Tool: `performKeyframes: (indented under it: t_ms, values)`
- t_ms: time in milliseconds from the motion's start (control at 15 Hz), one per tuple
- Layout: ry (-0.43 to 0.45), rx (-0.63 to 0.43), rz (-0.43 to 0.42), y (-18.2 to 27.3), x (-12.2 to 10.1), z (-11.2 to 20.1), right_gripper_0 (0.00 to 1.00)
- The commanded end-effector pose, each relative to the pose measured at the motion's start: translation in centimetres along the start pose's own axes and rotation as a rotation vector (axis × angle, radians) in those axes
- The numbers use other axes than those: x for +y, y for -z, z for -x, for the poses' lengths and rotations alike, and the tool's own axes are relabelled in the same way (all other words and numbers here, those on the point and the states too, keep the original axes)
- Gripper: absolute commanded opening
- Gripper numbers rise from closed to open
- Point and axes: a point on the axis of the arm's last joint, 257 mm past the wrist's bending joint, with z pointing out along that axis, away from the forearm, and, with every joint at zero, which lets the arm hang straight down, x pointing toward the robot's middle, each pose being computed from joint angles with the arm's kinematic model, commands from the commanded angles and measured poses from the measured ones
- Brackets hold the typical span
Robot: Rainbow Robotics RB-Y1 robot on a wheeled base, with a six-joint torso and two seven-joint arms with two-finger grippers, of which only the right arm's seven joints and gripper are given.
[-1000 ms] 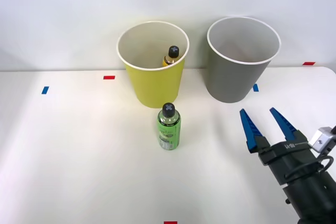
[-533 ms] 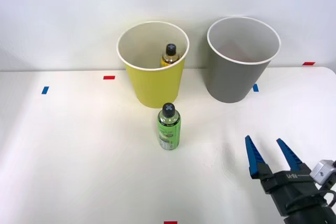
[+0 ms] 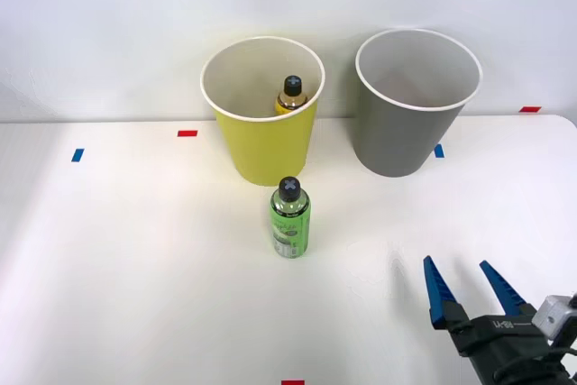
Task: Put cans in the gray bin, plastic bottles in the light green bin
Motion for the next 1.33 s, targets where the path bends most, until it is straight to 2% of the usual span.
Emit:
performKeyframes:
  t_ms: [67, 400, 600, 933, 1333]
  values:
    - [0.041, 0.067, -0.021, -0.8, -0.5, -1.5, 1.00]
    - [0.143, 0.077, -0.037, -0.8, -1.0, -2.5, 1.00]
    - [0.121, 0.028, 0.020, -0.6, -0.3, -3.9, 1.00]
    - [0.226, -0.021, 0.091, 1.2, 1.0, -5.3, 1.00]
    - [0.251, -0.014, 0.088, 2.7, 0.9, -5.9, 1.00]
